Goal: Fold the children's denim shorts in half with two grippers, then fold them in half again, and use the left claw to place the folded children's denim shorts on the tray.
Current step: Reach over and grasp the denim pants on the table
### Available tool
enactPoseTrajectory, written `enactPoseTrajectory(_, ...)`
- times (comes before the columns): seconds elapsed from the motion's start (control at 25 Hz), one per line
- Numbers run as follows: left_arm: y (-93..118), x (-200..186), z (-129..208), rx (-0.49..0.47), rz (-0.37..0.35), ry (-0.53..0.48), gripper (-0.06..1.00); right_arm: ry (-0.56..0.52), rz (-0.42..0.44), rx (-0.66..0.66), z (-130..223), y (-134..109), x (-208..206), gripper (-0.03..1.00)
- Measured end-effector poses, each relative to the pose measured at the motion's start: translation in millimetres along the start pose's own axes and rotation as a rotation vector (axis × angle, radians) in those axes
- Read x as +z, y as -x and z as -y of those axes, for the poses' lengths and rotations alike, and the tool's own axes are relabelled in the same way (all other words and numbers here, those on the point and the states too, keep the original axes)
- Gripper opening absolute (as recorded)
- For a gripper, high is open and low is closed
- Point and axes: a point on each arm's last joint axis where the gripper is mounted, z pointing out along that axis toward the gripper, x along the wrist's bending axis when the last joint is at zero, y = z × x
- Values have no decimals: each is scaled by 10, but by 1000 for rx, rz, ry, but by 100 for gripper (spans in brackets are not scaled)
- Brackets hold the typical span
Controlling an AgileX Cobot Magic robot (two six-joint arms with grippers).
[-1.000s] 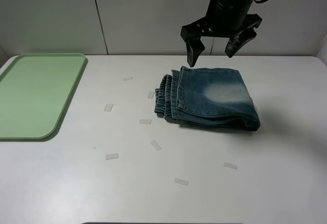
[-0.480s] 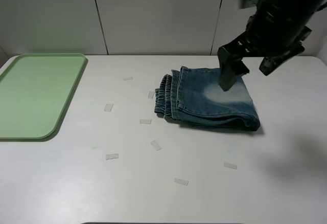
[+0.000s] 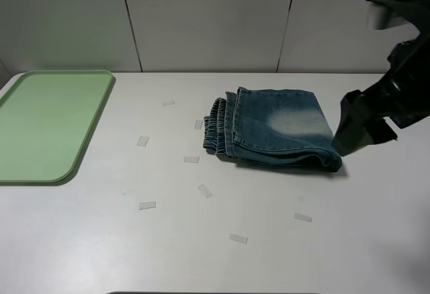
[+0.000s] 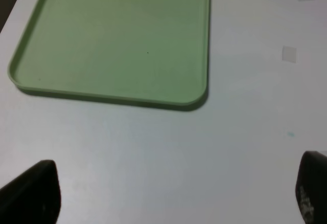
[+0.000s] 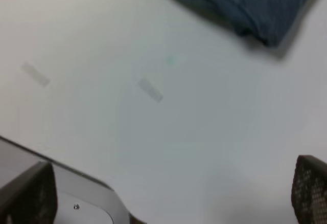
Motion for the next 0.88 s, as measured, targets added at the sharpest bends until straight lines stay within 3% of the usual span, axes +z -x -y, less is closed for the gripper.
enactPoseTrajectory(0.48,0,0,0,0,0,0,91,262,-15,5,916,68,-342,69)
enactPoseTrajectory(0.68,0,0,0,0,0,0,91,466,31,119,1277,175,-378,69)
enactPoseTrajectory(0.88,0,0,0,0,0,0,91,603,119,263,1602,219,-310,69)
